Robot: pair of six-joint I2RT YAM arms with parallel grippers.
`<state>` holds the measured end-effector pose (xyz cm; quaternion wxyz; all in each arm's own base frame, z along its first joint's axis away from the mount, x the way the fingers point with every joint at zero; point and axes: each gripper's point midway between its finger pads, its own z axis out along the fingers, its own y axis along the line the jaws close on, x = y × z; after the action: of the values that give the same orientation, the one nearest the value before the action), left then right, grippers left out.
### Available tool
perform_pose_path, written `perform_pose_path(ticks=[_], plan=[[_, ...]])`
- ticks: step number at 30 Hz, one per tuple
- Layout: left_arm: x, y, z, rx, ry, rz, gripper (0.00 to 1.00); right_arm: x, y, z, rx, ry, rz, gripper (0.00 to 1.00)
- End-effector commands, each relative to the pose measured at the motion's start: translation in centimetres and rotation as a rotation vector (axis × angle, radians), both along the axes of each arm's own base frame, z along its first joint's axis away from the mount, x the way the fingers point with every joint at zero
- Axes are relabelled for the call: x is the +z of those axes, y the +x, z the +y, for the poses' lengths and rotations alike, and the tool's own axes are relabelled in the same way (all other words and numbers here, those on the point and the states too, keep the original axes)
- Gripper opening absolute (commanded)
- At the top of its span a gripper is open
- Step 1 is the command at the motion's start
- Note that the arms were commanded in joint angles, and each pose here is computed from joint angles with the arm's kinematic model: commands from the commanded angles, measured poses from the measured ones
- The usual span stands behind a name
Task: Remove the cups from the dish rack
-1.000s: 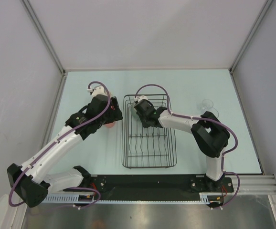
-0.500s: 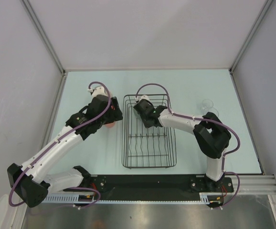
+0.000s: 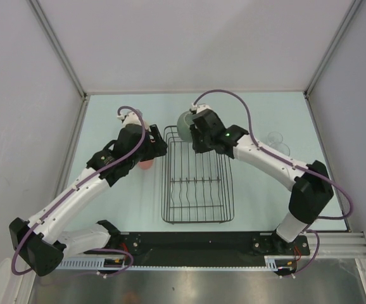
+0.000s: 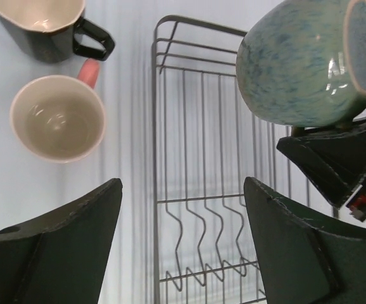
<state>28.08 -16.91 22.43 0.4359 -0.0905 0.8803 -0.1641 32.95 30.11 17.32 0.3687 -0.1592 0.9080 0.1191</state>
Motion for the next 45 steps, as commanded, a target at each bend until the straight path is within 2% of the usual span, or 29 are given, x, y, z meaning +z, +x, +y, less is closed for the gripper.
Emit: perform_pose_path(ticks=[1, 3, 4, 5, 8, 10, 11, 13, 14, 18, 31, 45], plan=[[3.7, 0.6, -1.5, -0.039, -0.168, -0.125, 0.84, 10.1, 1.0, 0.7, 0.039, 0.392, -0.147, 0.0], [3.8, 0.6, -1.7, -0.049, -0.222, -0.14, 0.84, 12.6, -0.8, 1.0, 0.133, 0.542, -0.123, 0.0], [5.5, 0.4, -2.5, -0.095, -0.298, -0.19, 0.84, 12.4, -0.3, 0.3, 0.138, 0.593, -0.126, 0.0], [5.1, 0.5, -2.6, -0.104, -0.34, -0.187, 0.85, 13.7, -1.6, 0.5, 0.191, 0.67, -0.1, 0.0], [6.6, 0.4, -4.1, -0.188, -0.449, -0.222, 0.85, 14.1, -2.4, -0.4, 0.228, 0.797, -0.061, 0.0], [8.1, 0.5, -5.1, -0.244, -0.521, -0.27, 0.85, 16.1, -3.0, -0.8, 0.276, 0.873, -0.109, 0.0], [7.7, 0.3, -5.7, -0.276, -0.547, -0.255, 0.85, 15.7, -3.7, -1.0, 0.303, 0.896, -0.08, 0.0], [9.5, 0.5, -6.3, -0.306, -0.618, -0.311, 0.86, 16.8, -4.6, -0.9, 0.349, 0.945, -0.084, 0.0], [9.3, 0.3, -7.0, -0.34, -0.648, -0.288, 0.86, 16.8, -4.9, -1.1, 0.36, 0.953, -0.078, 0.0], [11.7, 0.0, -8.8, -0.467, -0.747, -0.338, 0.85, 18.8, -6.2, -1.8, 0.413, 1.084, -0.073, 0.0], [14.9, -1.7, -9.4, -0.578, -1.013, -0.439, 0.85, 19.2, -7.9, -3.7, 0.435, 1.294, -0.014, 0.0], [15.7, -0.7, -10.5, -0.608, -1.018, -0.436, 0.83, 18.5, -9.2, -1.7, 0.485, 1.3, 0.013, 0.0]])
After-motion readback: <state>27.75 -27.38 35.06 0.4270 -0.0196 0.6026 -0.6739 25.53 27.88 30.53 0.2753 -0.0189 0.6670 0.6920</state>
